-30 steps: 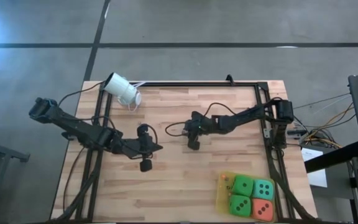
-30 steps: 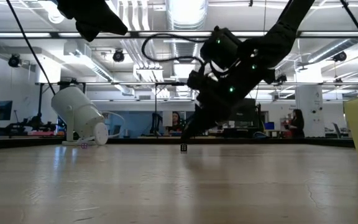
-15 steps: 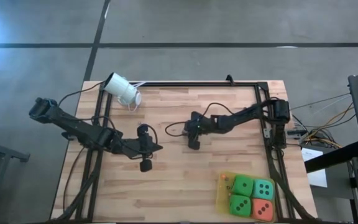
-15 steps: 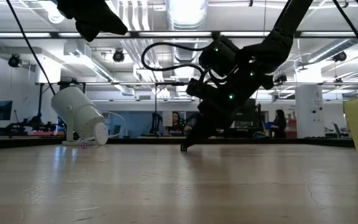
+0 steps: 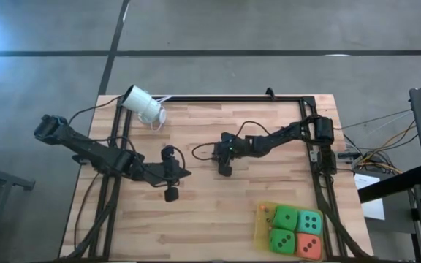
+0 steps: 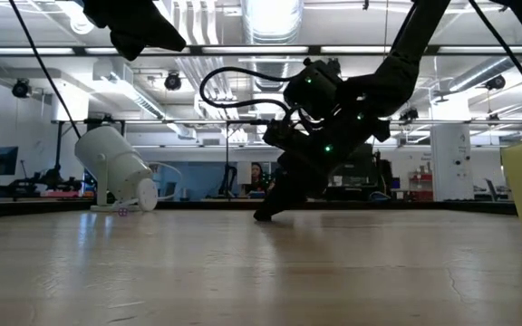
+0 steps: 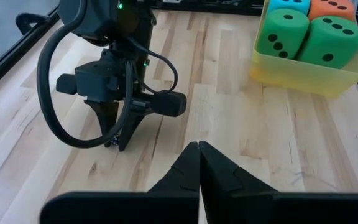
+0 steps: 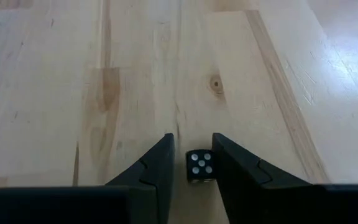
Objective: Pick & Place Dice
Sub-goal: Put the small black die into the yellow bin
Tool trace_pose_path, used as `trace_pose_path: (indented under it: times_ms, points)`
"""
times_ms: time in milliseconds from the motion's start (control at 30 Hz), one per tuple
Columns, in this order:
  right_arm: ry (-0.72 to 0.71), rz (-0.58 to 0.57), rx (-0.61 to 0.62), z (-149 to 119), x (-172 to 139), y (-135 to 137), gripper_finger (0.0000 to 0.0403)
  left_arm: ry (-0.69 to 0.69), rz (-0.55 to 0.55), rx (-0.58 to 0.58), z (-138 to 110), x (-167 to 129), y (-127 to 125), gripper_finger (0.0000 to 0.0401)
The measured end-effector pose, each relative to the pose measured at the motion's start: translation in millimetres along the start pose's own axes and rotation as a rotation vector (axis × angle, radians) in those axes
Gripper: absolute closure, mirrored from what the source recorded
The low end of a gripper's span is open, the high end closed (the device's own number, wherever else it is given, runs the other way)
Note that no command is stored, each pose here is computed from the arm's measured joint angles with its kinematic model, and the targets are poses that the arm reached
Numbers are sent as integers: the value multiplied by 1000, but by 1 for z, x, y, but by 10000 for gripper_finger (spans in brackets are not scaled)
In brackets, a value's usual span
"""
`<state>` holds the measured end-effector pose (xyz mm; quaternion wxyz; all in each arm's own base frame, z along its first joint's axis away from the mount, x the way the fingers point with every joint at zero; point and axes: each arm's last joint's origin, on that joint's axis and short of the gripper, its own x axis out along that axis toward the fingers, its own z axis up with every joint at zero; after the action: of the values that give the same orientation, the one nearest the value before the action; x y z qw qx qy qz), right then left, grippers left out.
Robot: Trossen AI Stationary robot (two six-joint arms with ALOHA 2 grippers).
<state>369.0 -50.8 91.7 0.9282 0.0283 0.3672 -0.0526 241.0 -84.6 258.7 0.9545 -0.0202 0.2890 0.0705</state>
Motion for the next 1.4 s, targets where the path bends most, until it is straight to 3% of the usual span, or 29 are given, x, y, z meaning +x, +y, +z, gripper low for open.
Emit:
trace_pose_path:
  times_ms: [333,1000,1400]
  points:
    - [2,2,15,0,-1,0,332,5,2,-5,-1,0,0,399]
    - [14,5,26,2,-3,1,272,8,1,-23,-1,0,0,399]
    - [40,3,28,3,-8,1,289,9,-4,-21,-1,0,-1,399]
